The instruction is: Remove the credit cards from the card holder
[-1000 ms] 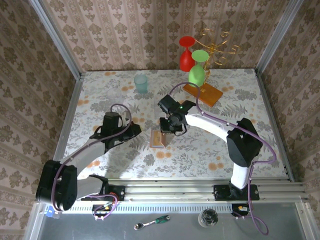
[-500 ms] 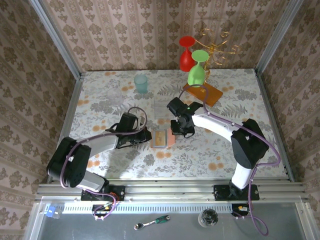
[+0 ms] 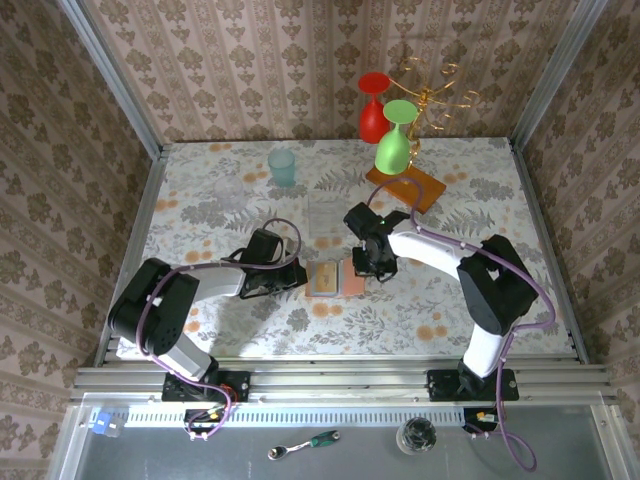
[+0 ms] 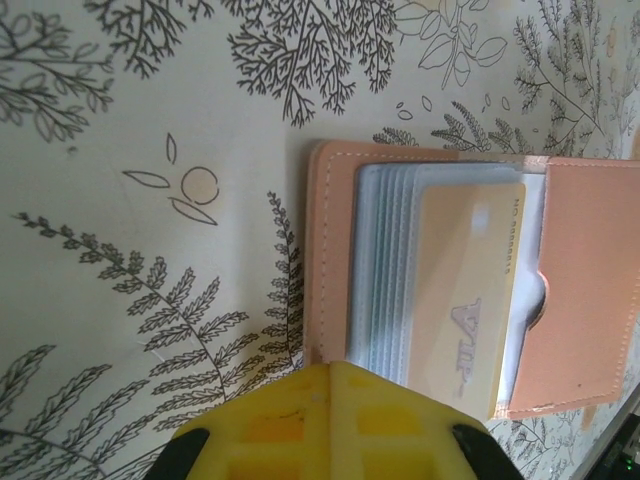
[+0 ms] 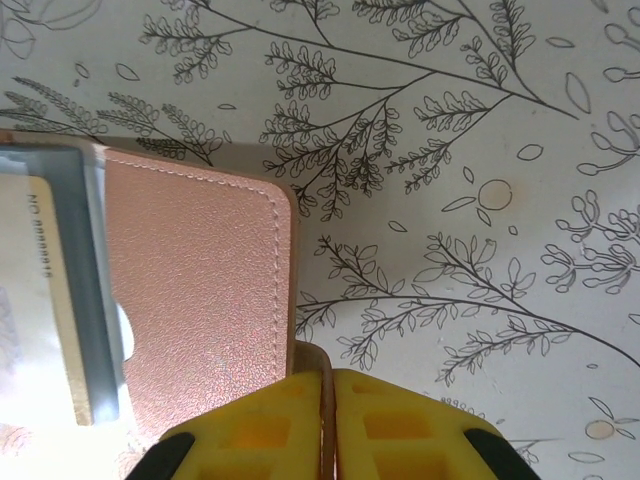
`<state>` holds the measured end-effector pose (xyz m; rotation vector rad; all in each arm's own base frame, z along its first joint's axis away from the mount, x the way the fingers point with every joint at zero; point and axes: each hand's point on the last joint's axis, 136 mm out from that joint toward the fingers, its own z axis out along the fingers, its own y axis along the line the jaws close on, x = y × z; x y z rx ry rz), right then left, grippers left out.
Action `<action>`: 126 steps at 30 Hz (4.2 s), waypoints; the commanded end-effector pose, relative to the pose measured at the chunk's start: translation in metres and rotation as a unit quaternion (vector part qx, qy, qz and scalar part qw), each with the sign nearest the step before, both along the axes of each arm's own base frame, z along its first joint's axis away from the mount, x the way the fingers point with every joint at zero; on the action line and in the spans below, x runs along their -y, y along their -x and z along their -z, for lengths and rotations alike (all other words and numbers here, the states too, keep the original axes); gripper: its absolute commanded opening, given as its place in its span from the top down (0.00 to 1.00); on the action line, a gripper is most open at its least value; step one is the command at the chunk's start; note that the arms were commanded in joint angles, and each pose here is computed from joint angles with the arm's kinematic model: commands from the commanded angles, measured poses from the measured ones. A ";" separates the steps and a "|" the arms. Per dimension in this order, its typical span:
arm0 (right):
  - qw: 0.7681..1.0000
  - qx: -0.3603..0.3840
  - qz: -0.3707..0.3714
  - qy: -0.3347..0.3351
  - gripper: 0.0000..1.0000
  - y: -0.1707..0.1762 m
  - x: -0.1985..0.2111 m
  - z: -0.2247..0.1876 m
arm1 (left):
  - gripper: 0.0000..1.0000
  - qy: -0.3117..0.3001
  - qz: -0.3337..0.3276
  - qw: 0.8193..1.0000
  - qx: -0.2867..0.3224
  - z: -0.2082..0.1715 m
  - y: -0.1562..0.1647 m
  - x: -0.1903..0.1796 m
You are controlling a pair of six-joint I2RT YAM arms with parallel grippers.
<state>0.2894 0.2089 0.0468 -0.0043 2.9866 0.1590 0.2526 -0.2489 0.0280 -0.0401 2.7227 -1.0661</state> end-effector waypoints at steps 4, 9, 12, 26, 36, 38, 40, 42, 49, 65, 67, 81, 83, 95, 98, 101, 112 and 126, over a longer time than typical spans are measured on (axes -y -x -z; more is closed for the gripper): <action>1.000 -0.012 -0.011 -0.009 0.88 0.001 -0.008 0.023 | 1.00 0.002 -0.002 1.000 -0.001 -0.003 -0.002 0.002; 1.000 -0.016 -0.018 -0.015 0.88 0.004 -0.015 0.030 | 1.00 -0.016 0.000 1.000 -0.008 0.001 0.006 -0.005; 1.000 -0.015 -0.020 -0.015 0.88 0.005 -0.016 0.028 | 1.00 -0.032 0.000 0.999 -0.013 0.004 0.011 -0.011; 0.999 -0.017 -0.012 0.044 0.87 0.011 0.008 0.034 | 1.00 -0.083 -0.004 0.995 -0.055 0.027 0.027 -0.031; 0.996 -0.014 -0.012 0.083 0.87 0.012 0.023 0.034 | 1.00 -0.095 -0.011 0.992 -0.078 0.040 0.034 -0.038; 0.996 -0.014 -0.012 0.086 0.87 0.013 0.025 0.034 | 1.00 -0.097 -0.012 0.992 -0.082 0.042 0.035 -0.039; 0.995 -0.016 -0.010 0.094 0.87 0.013 0.027 0.035 | 1.00 -0.099 -0.012 0.991 -0.085 0.043 0.036 -0.040; 0.994 -0.017 -0.009 0.105 0.87 0.014 0.032 0.035 | 1.00 -0.101 -0.012 0.991 -0.087 0.044 0.036 -0.041; 0.991 -0.016 -0.010 0.130 0.89 0.014 0.040 0.031 | 1.00 -0.104 -0.015 0.990 -0.092 0.046 0.036 -0.044; 0.992 -0.015 -0.001 0.128 0.67 0.014 0.045 0.026 | 1.00 -0.099 -0.016 0.991 -0.093 0.042 0.034 -0.042; 0.991 -0.017 0.001 0.136 0.66 0.013 0.050 0.026 | 1.00 -0.099 -0.017 0.991 -0.094 0.041 0.034 -0.042; 0.988 -0.035 0.002 0.147 0.56 0.018 0.060 0.040 | 1.00 -0.088 -0.011 0.992 -0.094 0.037 0.036 -0.036; 0.988 -0.041 0.004 0.152 0.56 0.020 0.063 0.044 | 1.00 -0.082 -0.011 0.992 -0.094 0.035 0.037 -0.034; 0.994 -0.018 0.003 0.109 0.55 0.014 0.052 0.025 | 1.00 -0.058 -0.011 0.995 -0.081 0.021 0.035 -0.025; 0.996 -0.003 0.002 0.088 0.55 0.010 0.045 0.009 | 1.00 -0.052 -0.010 0.997 -0.063 0.009 0.028 -0.022; 0.996 0.005 0.002 0.086 0.55 0.006 0.044 -0.005 | 1.00 -0.047 -0.008 0.998 -0.052 -0.001 0.023 -0.019; 0.999 0.032 -0.009 0.031 0.54 0.004 0.019 -0.045 | 1.00 -0.037 -0.001 0.999 -0.024 -0.030 0.011 -0.012; 0.996 0.008 -0.030 -0.086 0.56 0.001 -0.044 -0.042 | 1.00 -0.061 0.008 0.997 -0.047 -0.006 0.014 -0.010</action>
